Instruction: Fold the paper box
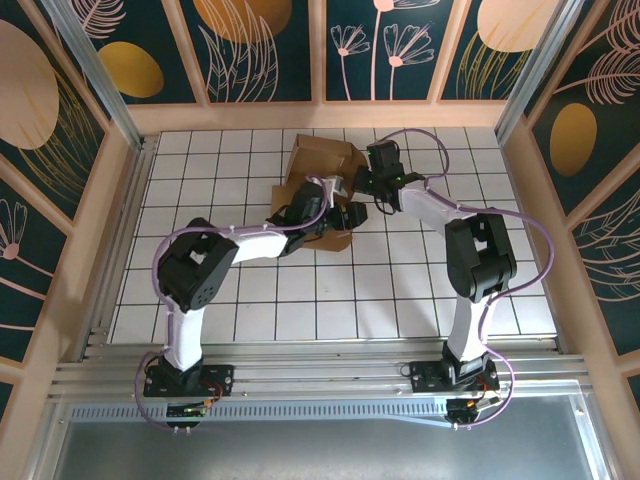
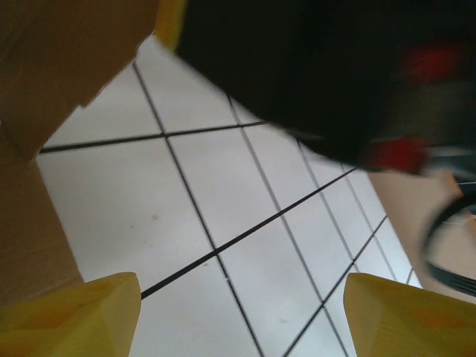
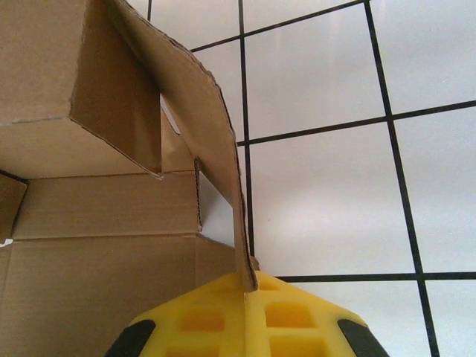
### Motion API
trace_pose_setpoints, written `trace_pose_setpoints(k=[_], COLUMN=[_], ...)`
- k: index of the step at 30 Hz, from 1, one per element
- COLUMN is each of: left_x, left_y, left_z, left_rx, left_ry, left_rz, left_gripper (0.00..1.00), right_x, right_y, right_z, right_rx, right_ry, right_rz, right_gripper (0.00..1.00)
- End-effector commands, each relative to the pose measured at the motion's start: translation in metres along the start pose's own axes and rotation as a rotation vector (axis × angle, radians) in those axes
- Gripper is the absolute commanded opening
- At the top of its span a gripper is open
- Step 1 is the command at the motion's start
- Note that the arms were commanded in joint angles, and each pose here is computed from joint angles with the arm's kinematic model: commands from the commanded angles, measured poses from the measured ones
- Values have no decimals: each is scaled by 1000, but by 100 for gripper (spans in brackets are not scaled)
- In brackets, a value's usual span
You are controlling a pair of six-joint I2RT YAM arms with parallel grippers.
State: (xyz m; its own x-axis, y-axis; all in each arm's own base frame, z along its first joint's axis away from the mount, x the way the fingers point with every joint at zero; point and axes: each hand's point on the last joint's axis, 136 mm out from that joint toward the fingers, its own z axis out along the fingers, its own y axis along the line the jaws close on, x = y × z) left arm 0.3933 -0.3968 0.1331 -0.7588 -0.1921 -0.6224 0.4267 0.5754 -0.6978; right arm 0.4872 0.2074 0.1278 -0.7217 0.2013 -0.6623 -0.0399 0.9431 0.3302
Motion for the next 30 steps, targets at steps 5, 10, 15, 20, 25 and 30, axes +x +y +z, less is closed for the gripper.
trace_pose_setpoints(k=[5, 10, 15, 20, 25, 30], left_x=[-92, -107, -80, -52, -37, -23], left_y=[1, 83, 143, 179, 181, 199], left_z=[-91, -156, -153, -138, -110, -105], left_rx=[-270, -548, -627, -583, -457, -494], left_ry=[-331, -385, -195, -67, 45, 59], left_rz=[5, -182, -270, -324, -333, -350], left_gripper=[61, 54, 54, 56, 59, 54], right_x=[-12, -12, -13, -12, -11, -11], right_y=[-1, 0, 2, 3, 5, 8], right_z=[-11, -11, -10, -11, -11, -13], right_rx=[39, 35, 30, 27, 17, 13], right_ry=[-39, -40, -39, -31, -30, -25], right_rz=[-31, -30, -28, -24, -25, -26], right_gripper=[0, 0, 0, 0, 0, 0])
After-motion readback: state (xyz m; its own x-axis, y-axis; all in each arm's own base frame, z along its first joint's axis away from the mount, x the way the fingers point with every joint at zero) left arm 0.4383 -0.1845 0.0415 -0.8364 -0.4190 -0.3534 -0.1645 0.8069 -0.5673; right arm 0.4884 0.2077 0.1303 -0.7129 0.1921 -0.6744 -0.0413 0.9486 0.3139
